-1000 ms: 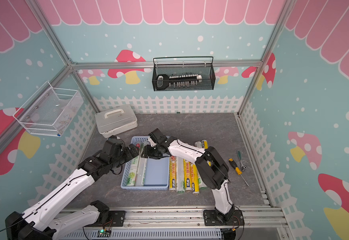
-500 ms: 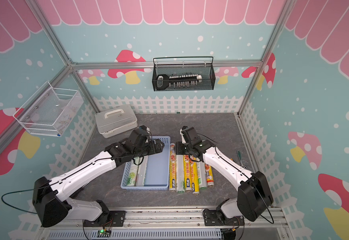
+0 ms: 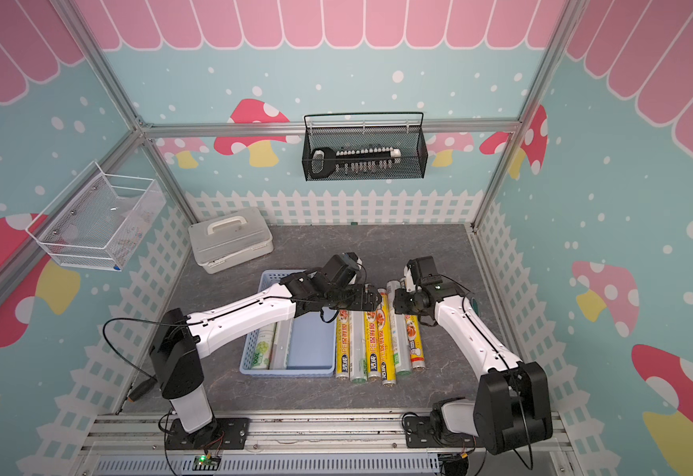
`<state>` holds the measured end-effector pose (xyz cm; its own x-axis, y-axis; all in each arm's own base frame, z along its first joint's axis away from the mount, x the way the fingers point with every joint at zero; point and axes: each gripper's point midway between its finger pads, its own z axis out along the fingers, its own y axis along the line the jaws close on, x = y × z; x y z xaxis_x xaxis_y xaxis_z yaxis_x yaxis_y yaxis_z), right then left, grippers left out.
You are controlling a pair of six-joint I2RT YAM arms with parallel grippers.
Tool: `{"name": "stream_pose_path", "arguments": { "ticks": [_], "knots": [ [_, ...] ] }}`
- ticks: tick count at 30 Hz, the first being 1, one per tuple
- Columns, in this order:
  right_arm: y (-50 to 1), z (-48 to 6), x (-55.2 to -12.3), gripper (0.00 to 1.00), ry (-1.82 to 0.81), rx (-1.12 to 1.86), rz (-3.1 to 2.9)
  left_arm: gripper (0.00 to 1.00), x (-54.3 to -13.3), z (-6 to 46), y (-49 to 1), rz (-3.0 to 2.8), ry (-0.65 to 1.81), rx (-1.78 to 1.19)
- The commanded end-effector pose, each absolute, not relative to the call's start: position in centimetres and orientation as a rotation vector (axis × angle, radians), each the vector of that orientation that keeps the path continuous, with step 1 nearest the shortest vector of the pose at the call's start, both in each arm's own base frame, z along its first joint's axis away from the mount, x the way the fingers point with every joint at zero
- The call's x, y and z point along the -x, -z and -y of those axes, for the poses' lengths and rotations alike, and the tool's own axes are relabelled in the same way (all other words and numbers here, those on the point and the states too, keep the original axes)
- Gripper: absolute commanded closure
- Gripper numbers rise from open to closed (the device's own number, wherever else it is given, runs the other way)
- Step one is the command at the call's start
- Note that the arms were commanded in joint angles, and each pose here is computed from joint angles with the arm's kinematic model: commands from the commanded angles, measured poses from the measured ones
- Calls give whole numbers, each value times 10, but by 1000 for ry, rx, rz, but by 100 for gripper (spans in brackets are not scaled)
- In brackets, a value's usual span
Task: Put the plastic wrap into the basket
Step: Pick up the plastic wrap from the center of the board.
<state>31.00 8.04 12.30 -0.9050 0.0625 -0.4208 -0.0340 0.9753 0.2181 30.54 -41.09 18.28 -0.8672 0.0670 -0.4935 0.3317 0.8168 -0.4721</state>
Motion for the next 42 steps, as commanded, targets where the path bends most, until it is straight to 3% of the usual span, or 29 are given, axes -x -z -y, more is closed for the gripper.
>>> {"name": "stream_pose_path", "arguments": {
  "ticks": [1, 11, 34, 42],
  "knots": [
    [-108, -68, -300, 49, -332, 10, -2762, 1, -299, 430, -179, -2570, 816, -381],
    [-79, -42, -297, 51, -211, 30, -2899, 1, -291, 466, -157, -2635, 724, -477],
    [-39, -41, -318, 53, -179, 82, -3017, 1, -301, 457, -150, -2641, 648, -426],
    [-30, -30, -316, 47, -80, 71, -3053, 1, -300, 459, -149, -2647, 660, -430]
  ]
}}
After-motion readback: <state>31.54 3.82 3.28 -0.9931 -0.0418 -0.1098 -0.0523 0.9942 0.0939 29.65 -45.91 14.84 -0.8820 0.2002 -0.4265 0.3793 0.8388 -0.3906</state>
